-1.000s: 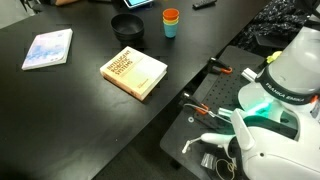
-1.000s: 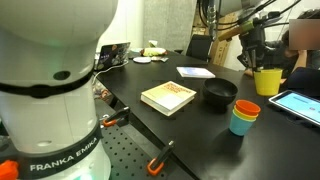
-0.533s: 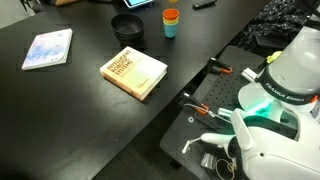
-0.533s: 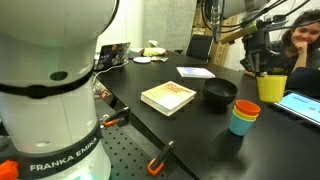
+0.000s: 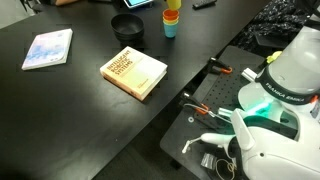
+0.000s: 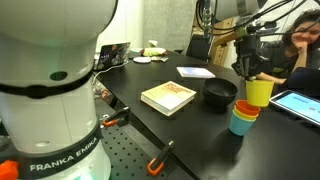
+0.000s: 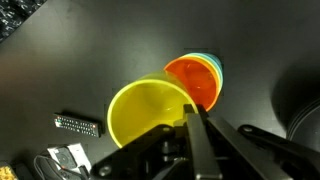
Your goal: Stack the four cups together.
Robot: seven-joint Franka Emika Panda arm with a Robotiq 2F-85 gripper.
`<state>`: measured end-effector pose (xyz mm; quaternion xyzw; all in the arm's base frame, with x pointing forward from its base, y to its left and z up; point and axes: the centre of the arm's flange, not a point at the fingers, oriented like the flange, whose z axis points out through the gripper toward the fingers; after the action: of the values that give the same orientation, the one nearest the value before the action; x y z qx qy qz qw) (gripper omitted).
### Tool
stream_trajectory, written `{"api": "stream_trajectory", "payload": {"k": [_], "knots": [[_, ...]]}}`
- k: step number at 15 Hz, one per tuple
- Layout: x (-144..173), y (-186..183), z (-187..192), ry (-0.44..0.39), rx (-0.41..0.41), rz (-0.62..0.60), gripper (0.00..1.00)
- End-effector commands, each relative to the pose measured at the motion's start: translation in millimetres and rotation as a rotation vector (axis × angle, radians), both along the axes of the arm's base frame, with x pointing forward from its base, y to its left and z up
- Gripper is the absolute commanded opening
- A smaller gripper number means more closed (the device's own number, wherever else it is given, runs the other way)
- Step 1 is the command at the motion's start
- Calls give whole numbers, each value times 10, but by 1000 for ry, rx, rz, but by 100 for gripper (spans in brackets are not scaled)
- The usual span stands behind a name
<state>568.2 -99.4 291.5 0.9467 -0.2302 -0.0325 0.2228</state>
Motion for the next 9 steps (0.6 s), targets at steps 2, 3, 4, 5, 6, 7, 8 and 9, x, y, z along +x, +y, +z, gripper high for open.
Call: {"api": "stream_trajectory", "payload": {"k": [2,3,4,5,6,7,8,9], "knots": [[-109,60,-28,-11,59,-5,3],[-116,72,-49,-11,70,-11,3],[-121,89,-63,-14,80,-18,3],[-124,108,-66,-19,90,-17,3],[-121,136,-60,-31,100,-16,3],[-120,156,-59,-42,106,-10,3],[-111,176,-58,-59,111,-2,3],[-95,188,-70,-73,112,3,3]]}}
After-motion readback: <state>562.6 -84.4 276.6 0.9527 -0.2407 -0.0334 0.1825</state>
